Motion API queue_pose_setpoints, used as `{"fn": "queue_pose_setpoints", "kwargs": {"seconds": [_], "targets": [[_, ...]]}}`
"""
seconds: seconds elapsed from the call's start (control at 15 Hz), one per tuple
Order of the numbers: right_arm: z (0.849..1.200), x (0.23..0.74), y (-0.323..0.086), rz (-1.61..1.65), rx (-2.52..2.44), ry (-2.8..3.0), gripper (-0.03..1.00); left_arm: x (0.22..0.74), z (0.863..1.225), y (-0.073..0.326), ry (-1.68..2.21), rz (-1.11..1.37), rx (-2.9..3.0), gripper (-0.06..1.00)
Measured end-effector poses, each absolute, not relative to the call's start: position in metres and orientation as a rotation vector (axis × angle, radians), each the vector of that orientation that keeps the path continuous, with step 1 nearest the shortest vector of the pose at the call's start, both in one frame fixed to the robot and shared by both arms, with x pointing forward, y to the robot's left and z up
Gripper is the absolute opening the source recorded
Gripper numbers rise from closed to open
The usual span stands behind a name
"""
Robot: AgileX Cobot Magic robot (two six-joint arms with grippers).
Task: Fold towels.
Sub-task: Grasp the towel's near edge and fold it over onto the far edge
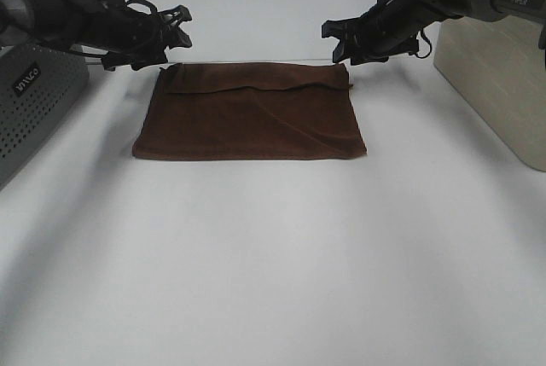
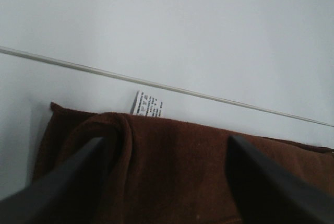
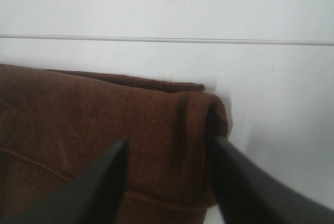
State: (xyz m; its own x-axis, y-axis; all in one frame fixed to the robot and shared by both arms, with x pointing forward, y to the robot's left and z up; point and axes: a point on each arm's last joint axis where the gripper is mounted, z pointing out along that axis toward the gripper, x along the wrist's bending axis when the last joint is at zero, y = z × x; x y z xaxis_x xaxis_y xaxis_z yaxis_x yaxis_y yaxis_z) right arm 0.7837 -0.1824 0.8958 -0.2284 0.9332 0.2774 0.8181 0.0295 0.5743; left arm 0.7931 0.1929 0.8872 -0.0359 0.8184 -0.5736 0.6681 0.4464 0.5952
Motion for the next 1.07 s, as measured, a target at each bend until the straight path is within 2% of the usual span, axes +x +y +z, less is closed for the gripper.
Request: {"fn": "queue_pose_setpoints", "kwargs": {"seconds": [0.07,0.13,0.27,0.53,0.87,1.07], "targets": [[0.899,0.783,-0.182,0.973,1.826,2.126,0.64,0.792,0.887,0.192,1.756,0.187,1.297,0.75],[0.905,0.781,-0.182,0.961,1.819,2.144,0.77,0.791,0.886,0.19,1.752,0.165,1.326,0.83],[0.926,0.774,-0.184,0.905,1.78,2.207,0.85,0.786,0.885,0.197,1.731,0.135,1.465,0.87],[0.957,0.755,-0.185,0.804,1.834,2.339,0.87,0.776,0.9,0.215,1.776,0.007,1.532,0.88],[0.954,0.73,-0.184,0.591,2.031,2.532,0.87,0.753,0.913,0.218,1.96,-0.184,1.654,0.88],[0.953,0.725,-0.182,0.582,2.073,2.576,0.87,0.737,0.92,0.223,2.031,-0.204,1.714,0.83]]}}
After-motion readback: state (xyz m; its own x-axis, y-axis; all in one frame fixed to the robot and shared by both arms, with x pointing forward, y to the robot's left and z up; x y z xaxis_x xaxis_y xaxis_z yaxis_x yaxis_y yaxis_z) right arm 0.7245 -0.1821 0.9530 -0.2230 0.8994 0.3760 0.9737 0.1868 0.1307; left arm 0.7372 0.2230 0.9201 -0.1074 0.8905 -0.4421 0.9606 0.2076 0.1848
